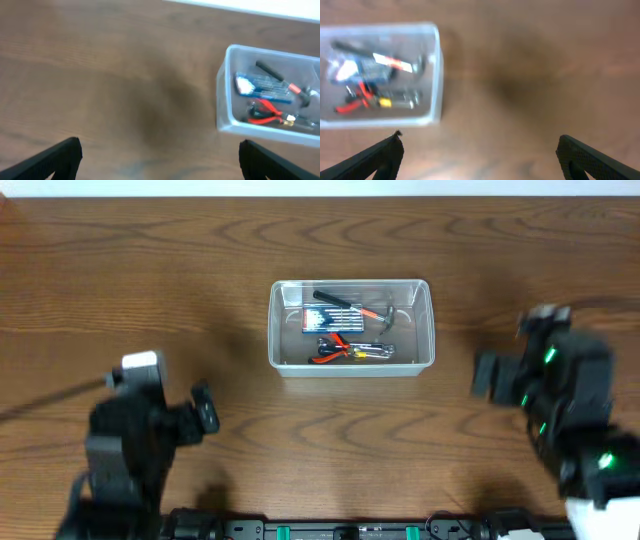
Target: Pack container
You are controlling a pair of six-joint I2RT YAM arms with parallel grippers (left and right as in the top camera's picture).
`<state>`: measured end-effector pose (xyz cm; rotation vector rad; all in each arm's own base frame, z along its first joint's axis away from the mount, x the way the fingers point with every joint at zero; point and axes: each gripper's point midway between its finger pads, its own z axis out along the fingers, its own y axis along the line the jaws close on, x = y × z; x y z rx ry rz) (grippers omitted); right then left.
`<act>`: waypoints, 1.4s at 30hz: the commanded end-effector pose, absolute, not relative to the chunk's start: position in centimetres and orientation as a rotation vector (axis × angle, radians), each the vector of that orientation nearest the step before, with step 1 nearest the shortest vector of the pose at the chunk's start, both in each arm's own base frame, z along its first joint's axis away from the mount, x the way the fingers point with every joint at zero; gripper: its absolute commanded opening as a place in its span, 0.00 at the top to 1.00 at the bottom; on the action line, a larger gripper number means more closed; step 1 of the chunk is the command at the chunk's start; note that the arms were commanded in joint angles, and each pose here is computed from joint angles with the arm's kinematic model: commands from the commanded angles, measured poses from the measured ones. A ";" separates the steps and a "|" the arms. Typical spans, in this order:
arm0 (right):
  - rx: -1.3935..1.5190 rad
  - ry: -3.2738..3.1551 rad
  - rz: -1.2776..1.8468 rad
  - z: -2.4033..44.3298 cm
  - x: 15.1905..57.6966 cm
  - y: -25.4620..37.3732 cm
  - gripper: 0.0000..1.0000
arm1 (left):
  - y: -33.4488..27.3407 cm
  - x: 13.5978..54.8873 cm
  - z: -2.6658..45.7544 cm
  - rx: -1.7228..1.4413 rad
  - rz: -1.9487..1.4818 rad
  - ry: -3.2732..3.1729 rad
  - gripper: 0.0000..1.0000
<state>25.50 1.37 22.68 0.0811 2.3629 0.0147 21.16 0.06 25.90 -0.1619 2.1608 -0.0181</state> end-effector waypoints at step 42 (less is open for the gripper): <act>0.073 1.921 0.017 24.8 16.1 -0.4 0.01 | 0.3 19.0 25.9 -0.078 0.010 2.013 0.02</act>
